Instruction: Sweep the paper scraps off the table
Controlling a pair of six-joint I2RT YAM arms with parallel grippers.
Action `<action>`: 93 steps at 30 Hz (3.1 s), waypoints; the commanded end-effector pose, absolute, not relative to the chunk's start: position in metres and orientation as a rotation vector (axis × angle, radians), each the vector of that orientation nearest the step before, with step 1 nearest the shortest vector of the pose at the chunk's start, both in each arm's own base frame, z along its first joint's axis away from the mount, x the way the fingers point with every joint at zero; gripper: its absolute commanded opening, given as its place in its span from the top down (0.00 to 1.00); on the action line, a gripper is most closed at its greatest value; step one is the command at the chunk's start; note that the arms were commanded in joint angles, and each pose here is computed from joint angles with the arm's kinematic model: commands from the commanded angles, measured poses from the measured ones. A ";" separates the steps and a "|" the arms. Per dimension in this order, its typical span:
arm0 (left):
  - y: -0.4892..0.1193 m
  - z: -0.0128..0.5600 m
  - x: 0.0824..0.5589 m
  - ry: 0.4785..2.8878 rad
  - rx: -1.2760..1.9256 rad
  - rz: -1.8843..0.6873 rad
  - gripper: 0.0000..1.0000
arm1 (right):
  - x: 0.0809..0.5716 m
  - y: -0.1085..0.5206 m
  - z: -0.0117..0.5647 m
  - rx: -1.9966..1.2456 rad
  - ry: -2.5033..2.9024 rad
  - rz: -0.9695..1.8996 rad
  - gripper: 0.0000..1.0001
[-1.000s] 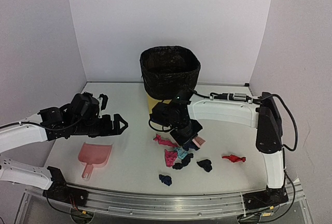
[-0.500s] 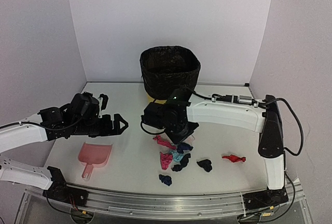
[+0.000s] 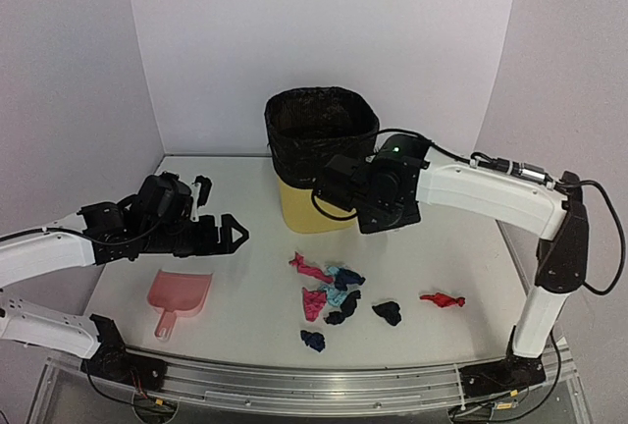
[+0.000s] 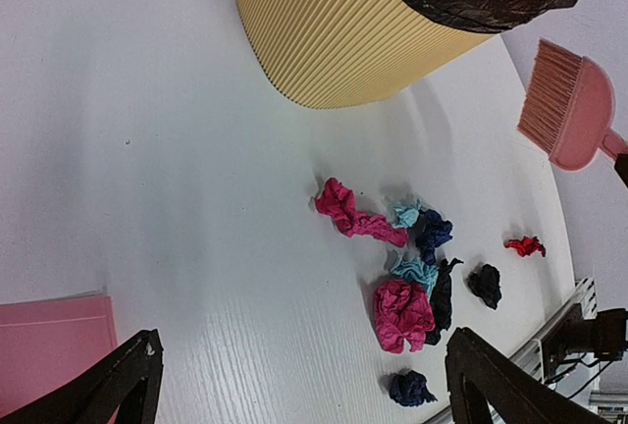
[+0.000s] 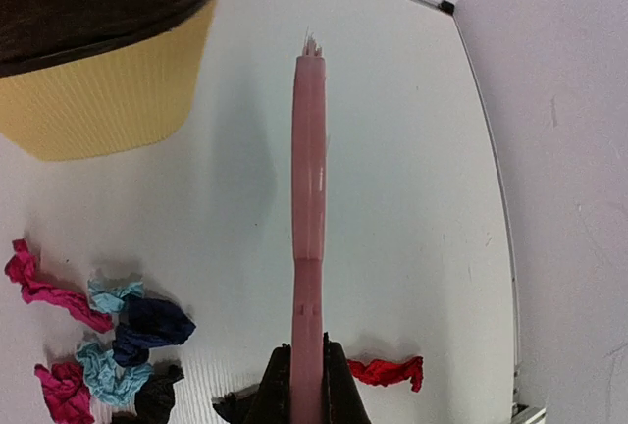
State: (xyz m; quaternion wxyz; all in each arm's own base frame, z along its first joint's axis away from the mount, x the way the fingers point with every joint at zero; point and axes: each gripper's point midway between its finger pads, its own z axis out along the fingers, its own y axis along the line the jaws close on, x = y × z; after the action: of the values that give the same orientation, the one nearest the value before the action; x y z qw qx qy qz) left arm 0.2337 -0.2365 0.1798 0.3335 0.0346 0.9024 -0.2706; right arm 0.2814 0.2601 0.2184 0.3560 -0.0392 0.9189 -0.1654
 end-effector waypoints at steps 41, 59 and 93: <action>-0.251 0.168 0.259 2.389 0.184 -0.796 0.00 | 0.091 0.037 0.194 0.334 3.315 -1.131 1.00; -0.228 0.172 0.252 2.367 0.142 -0.769 0.00 | 0.136 0.178 0.154 0.064 3.339 -0.789 1.00; -0.243 0.180 0.248 2.353 0.230 -0.876 0.00 | 0.076 0.065 0.216 0.435 3.082 -0.883 1.00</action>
State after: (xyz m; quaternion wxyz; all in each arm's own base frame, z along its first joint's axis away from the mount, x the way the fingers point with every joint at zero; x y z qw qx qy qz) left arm 0.2392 -0.2308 0.1616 0.2898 0.0657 0.9029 -0.3105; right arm 0.1969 0.2075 0.2089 0.1593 0.1276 0.9786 0.0271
